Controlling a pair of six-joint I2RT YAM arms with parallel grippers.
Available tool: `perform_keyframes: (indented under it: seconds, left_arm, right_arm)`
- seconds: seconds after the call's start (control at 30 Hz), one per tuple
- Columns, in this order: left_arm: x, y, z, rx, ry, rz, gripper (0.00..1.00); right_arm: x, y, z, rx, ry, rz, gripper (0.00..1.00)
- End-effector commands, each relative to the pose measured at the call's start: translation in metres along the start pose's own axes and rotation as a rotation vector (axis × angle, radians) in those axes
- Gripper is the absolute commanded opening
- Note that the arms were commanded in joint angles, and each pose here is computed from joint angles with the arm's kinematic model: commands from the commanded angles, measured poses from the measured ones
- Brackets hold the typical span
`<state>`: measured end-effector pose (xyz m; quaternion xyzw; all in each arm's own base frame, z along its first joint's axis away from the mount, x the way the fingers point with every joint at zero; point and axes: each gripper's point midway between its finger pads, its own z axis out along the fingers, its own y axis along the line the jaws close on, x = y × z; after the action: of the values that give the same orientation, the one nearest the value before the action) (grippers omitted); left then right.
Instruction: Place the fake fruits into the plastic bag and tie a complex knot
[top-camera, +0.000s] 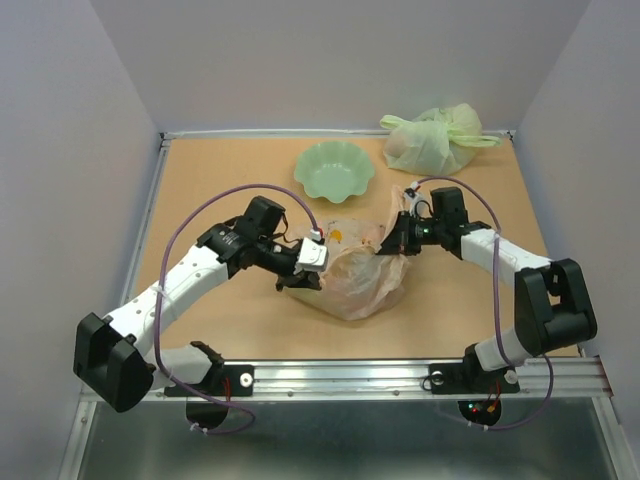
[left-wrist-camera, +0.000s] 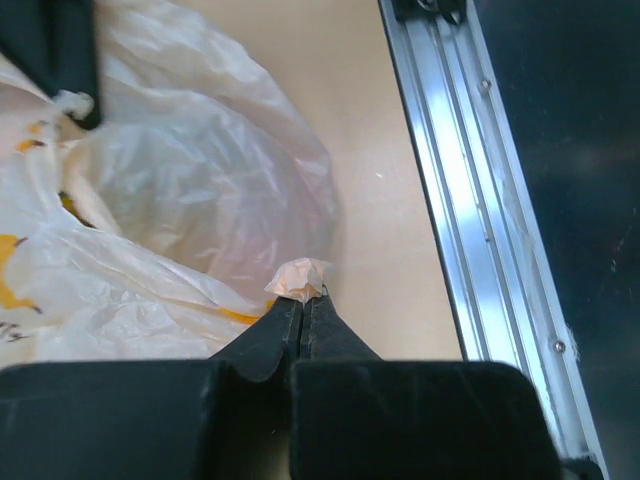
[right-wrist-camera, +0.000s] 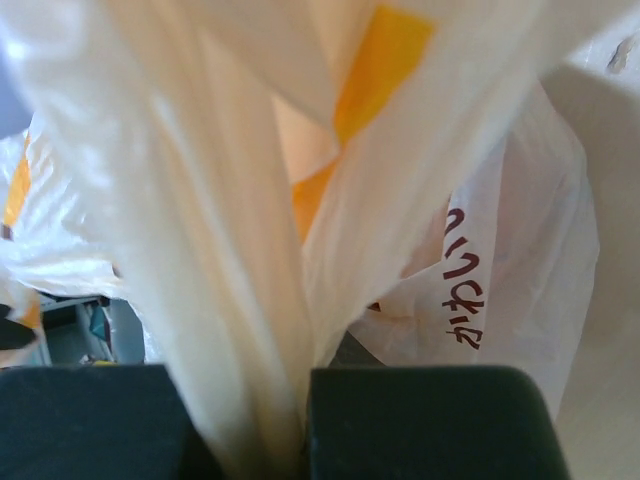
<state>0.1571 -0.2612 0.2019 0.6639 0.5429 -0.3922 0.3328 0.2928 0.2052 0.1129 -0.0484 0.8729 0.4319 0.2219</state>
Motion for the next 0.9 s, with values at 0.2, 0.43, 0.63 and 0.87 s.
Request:
perform_keyframes:
  seconds: [0.2,0.43,0.63,0.87]
  left_arm:
    - [0.070,-0.030,0.037,0.150,0.129,0.051,0.00]
    - [0.105,-0.033,0.049,0.202,0.212,0.051,0.00]
    - [0.124,-0.029,0.057,0.235,0.254,0.035,0.00]
    - [0.137,-0.032,0.057,0.267,0.302,0.006,0.00]
  right_arm:
    - [-0.001,-0.041,0.022,0.089,0.032,0.052,0.00]
    - [-0.003,-0.063,0.031,0.120,0.034,0.060,0.00]
    - [-0.005,-0.073,0.036,0.132,0.036,0.064,0.00]
    - [-0.012,-0.064,0.030,0.103,0.020,0.032,0.00]
